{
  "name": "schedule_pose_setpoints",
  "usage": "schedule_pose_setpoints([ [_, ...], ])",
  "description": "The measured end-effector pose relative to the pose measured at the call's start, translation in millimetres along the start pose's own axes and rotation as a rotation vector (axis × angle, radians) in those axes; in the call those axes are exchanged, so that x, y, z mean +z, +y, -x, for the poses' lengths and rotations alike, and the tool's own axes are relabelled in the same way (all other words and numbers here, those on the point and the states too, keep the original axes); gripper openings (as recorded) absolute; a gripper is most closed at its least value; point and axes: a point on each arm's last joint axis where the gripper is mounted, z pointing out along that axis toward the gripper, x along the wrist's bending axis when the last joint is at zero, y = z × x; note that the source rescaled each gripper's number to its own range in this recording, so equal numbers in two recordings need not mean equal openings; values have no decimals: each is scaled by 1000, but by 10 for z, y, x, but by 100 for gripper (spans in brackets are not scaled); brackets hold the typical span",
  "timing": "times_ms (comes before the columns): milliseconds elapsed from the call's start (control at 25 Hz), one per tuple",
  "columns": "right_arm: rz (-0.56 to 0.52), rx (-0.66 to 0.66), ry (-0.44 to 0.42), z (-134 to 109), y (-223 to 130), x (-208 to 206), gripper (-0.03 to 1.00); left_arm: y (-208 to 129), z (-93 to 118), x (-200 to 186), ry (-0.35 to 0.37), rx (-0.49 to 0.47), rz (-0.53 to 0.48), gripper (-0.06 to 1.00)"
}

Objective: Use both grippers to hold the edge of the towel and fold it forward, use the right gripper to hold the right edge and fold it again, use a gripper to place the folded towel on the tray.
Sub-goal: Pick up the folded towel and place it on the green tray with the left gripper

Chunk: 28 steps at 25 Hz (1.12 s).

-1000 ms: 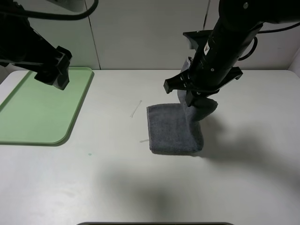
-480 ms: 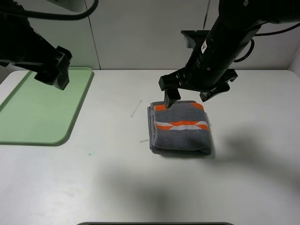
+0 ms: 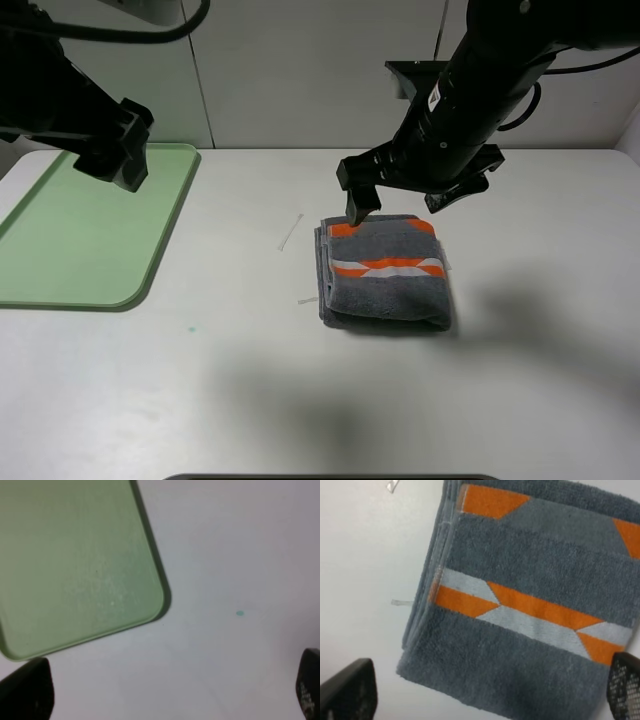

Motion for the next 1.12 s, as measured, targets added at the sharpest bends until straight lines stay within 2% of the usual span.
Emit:
schedule_pose_setpoints([
  [200, 9, -53, -11, 12, -17, -128, 100, 0, 0, 0, 0, 1, 0, 98],
  [400, 32, -103, -9, 23, -85, -462, 100, 0, 0, 0, 0, 1, 0, 98],
  [560, 91, -130, -1, 47, -200, -750, 100, 0, 0, 0, 0, 1, 0, 98],
  [920, 162, -146, 9, 227, -912, -1138, 100, 0, 0, 0, 0, 1, 0, 98],
  [1120, 262, -163, 25, 348, -1398, -1357, 100, 0, 0, 0, 0, 1, 0, 98],
])
